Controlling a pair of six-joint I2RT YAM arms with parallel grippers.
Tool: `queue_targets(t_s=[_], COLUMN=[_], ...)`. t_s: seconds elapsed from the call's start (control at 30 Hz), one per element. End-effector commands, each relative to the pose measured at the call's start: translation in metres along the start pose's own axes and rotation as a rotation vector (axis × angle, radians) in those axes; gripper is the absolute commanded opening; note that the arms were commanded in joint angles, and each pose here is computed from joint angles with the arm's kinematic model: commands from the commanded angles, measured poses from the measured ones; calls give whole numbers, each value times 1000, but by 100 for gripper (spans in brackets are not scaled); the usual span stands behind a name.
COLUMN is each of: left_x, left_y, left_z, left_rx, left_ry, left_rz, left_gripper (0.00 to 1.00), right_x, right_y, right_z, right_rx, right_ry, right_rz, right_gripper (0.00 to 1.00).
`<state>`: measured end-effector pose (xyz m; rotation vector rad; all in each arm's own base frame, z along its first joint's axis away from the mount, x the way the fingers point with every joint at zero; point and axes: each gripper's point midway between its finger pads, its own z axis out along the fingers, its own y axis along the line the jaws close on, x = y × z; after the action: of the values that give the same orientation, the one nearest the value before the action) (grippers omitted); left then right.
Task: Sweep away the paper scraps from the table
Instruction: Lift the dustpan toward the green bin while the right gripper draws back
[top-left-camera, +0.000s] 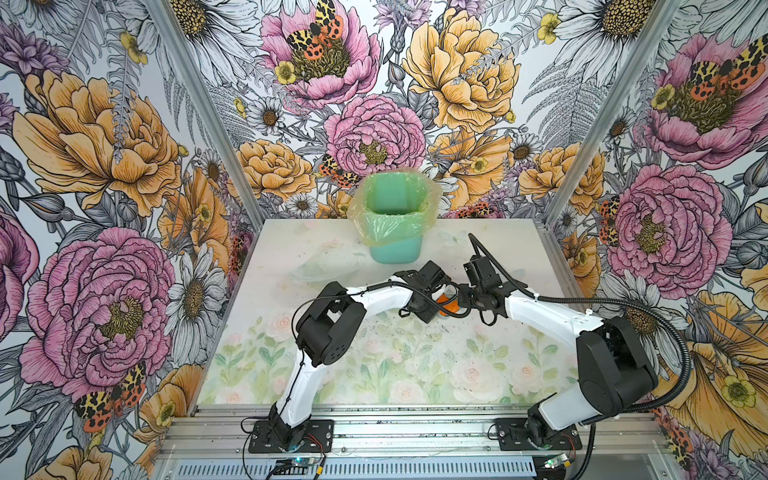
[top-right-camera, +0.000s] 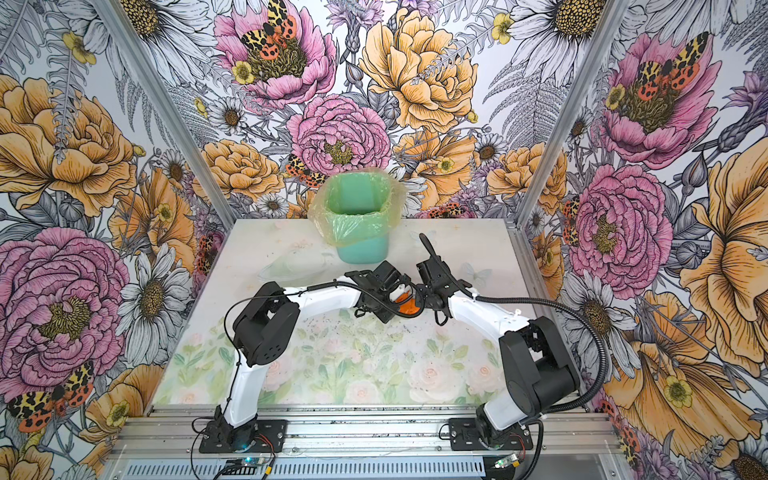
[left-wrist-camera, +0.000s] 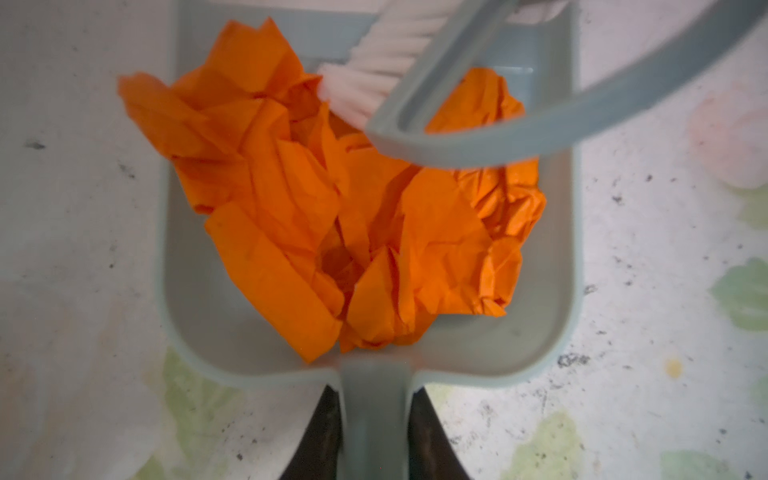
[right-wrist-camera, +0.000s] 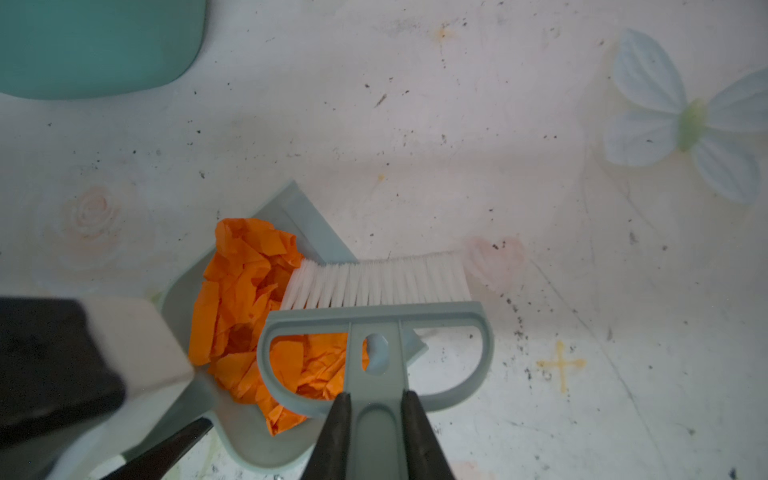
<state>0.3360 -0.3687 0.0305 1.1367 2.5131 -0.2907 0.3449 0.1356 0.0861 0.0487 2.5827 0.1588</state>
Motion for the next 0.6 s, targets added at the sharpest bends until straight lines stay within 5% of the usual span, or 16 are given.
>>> queue_targets(t_s=[0.0, 0.57], left_x=[-5, -28], left_y=[1, 14], left_z=[2, -62], left_rx=[-18, -51], left_ry=[-8, -127], left_rz=[-9, -22], left_gripper=[0, 0], right_x=[9, -50], right_y=[4, -50], right_z=[-17, -117], right_rx=[-34, -116], right_ry=[-8, -311], right_rz=[3, 189], right_gripper=[0, 1])
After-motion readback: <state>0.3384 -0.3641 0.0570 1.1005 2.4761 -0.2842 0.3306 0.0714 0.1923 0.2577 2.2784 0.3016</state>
